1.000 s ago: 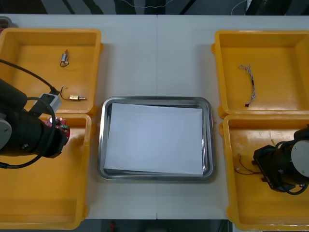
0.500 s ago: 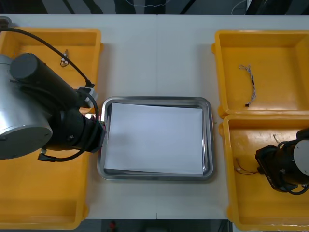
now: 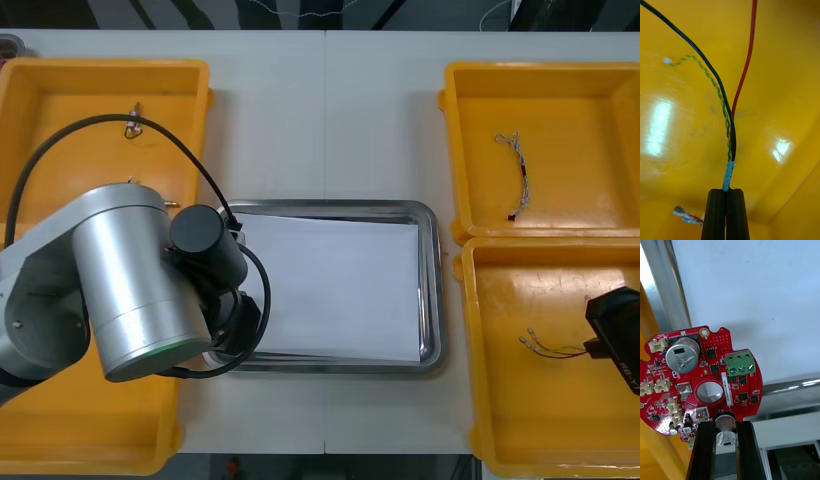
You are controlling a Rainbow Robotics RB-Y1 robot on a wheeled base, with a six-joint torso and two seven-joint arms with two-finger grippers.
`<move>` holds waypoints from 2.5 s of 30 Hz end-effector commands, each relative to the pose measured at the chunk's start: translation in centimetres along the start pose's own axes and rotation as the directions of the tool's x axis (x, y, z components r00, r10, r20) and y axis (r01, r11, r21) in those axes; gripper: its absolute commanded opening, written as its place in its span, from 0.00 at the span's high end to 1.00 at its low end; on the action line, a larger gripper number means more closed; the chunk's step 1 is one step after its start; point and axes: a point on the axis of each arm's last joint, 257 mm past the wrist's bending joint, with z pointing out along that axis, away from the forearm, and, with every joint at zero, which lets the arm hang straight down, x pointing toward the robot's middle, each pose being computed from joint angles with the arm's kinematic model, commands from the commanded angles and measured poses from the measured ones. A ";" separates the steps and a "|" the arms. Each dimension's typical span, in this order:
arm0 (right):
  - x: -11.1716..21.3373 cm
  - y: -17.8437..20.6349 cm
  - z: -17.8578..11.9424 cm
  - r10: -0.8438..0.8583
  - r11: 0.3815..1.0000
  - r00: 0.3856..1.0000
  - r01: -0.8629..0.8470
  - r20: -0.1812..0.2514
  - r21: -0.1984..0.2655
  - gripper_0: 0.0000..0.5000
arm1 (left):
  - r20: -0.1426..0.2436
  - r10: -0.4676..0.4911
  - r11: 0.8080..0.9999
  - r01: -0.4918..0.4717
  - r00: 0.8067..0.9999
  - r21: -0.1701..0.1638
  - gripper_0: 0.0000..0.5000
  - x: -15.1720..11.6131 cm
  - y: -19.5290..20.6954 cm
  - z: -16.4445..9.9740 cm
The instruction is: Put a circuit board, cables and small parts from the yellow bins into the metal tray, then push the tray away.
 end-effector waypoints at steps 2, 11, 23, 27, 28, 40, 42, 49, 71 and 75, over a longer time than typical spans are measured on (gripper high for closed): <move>-2.8 2.5 -5.4 -0.118 0.987 0.986 0.129 0.114 -0.094 1.00 | 0.047 -0.069 0.997 0.068 0.996 0.034 1.00 -2.1 -2.8 1.5; -2.6 3.8 -9.5 -0.270 0.945 0.952 0.291 0.146 -0.150 1.00 | 0.055 -0.084 0.995 0.081 0.995 0.054 1.00 -2.4 -4.6 3.7; -1.7 4.1 -12.3 -0.637 0.746 0.741 0.662 0.211 -0.075 1.00 | 0.057 -0.099 0.994 0.096 0.993 0.052 0.99 -2.1 -5.0 4.1; -0.9 4.1 -12.9 -0.721 0.666 0.662 0.744 0.204 -0.059 1.00 | 0.060 -0.109 0.993 0.105 0.992 0.054 0.43 -2.2 -5.0 4.1; -0.5 4.0 -13.3 -0.758 0.625 0.621 0.779 0.201 -0.049 1.00 | 0.063 -0.115 0.992 0.112 0.991 0.054 0.24 -2.3 -5.0 4.1; 1.0 3.5 -13.9 -0.939 0.299 0.289 0.954 0.188 0.026 1.00 | 0.101 -0.156 0.984 0.146 0.983 0.100 0.02 -3.4 -5.5 2.0; 1.1 3.5 -13.8 -0.955 0.243 0.233 0.969 0.183 0.035 1.00 | 0.110 -0.164 0.983 0.152 0.980 0.105 0.01 -3.8 -5.2 1.3; 1.7 3.6 -13.5 -0.984 0.082 0.072 0.995 0.163 0.055 1.00 | 0.146 -0.176 0.983 0.165 0.973 0.081 0.00 -5.3 -3.2 -1.8; 10.1 10.2 -14.9 -0.904 -0.361 -0.348 0.932 0.248 -0.008 1.00 | 0.229 -0.226 0.973 0.212 0.947 0.087 0.00 -13.0 10.0 -11.4; 12.1 11.6 -14.9 -0.863 -0.453 -0.437 0.891 0.252 -0.006 1.00 | 0.232 -0.244 0.970 0.239 0.942 0.052 0.00 -14.1 13.6 -11.6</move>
